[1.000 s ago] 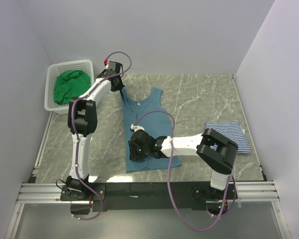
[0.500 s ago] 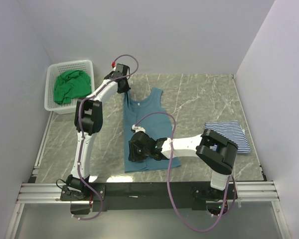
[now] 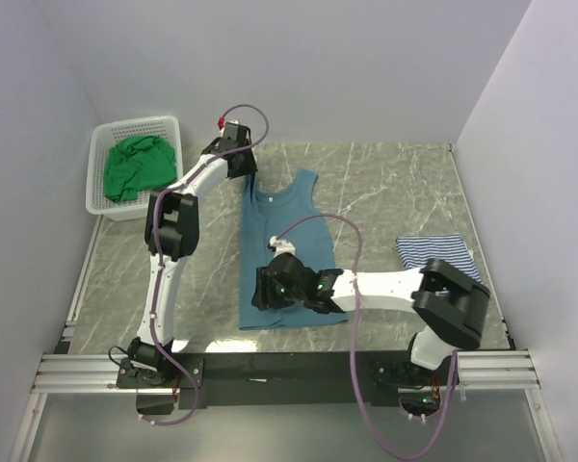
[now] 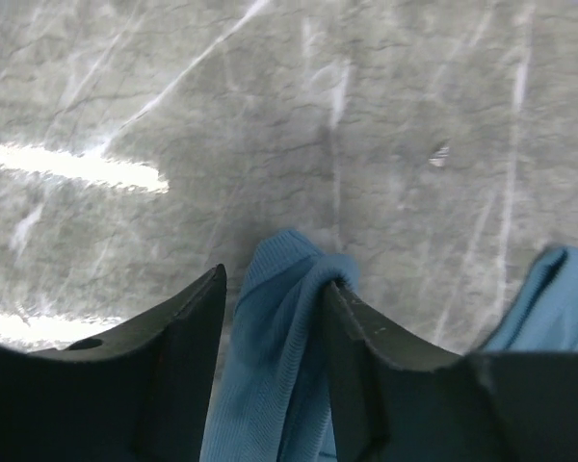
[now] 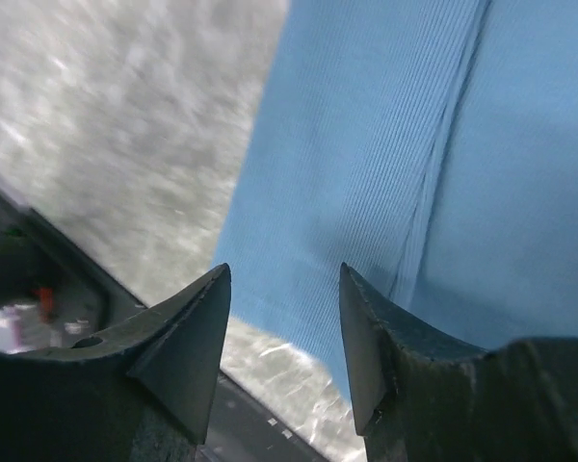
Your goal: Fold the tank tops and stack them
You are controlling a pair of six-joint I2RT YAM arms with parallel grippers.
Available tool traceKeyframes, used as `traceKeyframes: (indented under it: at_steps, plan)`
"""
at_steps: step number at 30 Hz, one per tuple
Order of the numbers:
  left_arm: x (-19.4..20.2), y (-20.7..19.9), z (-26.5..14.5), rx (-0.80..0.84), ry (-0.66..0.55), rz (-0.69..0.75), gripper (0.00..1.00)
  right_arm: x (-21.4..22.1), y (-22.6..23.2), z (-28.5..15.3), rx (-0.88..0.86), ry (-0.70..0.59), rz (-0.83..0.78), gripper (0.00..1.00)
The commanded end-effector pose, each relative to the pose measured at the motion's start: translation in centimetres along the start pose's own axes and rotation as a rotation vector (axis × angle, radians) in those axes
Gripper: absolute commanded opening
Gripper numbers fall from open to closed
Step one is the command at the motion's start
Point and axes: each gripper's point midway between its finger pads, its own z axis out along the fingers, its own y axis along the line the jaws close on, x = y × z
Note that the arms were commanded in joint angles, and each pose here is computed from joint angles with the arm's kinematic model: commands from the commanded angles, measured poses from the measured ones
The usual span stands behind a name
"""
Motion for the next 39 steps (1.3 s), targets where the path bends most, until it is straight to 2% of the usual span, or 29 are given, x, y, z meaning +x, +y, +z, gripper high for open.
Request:
traceKeyframes:
  at_steps: [1,5,9,13,16,20,25,31,35,39]
  plan:
    - [-8.5,-5.4,-6.0,0.194,-0.201,-0.051,0.50,-5.2,0.4,-3.0,-0.008,-0.168,0.058,0.56]
    - [-10.9,-5.8,-9.9,0.238,-0.257,-0.098,0.52,-8.1,-2.0,-4.2,0.055,-0.240,0.103,0.56]
    - [-11.1,-6.1,-11.8,0.269,-0.266,-0.094,0.60,-11.0,-5.8,-4.4,0.115,-0.260,0.174,0.56]
    - [-9.9,-5.9,-11.2,0.261,-0.207,-0.087,0.58,-13.6,-8.6,-3.2,0.194,-0.264,0.182,0.56]
    - [-8.2,-6.2,-10.4,0.296,-0.159,-0.066,0.58,-15.4,-9.2,-1.9,0.186,-0.245,0.203,0.56]
    - [-6.5,-6.5,-7.2,0.303,-0.095,-0.047,0.56,-17.1,-8.8,-0.6,0.167,-0.241,0.206,0.55]
    - [-5.0,-6.1,-3.5,0.297,-0.065,-0.040,0.57,-17.2,-8.3,0.6,0.149,-0.213,0.221,0.54]
    - [-4.1,-5.5,-0.9,0.309,-0.062,-0.061,0.59,-15.7,-7.6,0.5,0.130,-0.181,0.217,0.54]
    - [-5.1,-4.8,-1.3,0.308,-0.092,-0.105,0.58,-13.4,-6.4,0.6,0.120,-0.144,0.180,0.54]
    - [-6.5,-3.9,-3.9,0.295,-0.136,-0.130,0.57,-11.5,-6.6,0.6,0.136,-0.134,0.168,0.50]
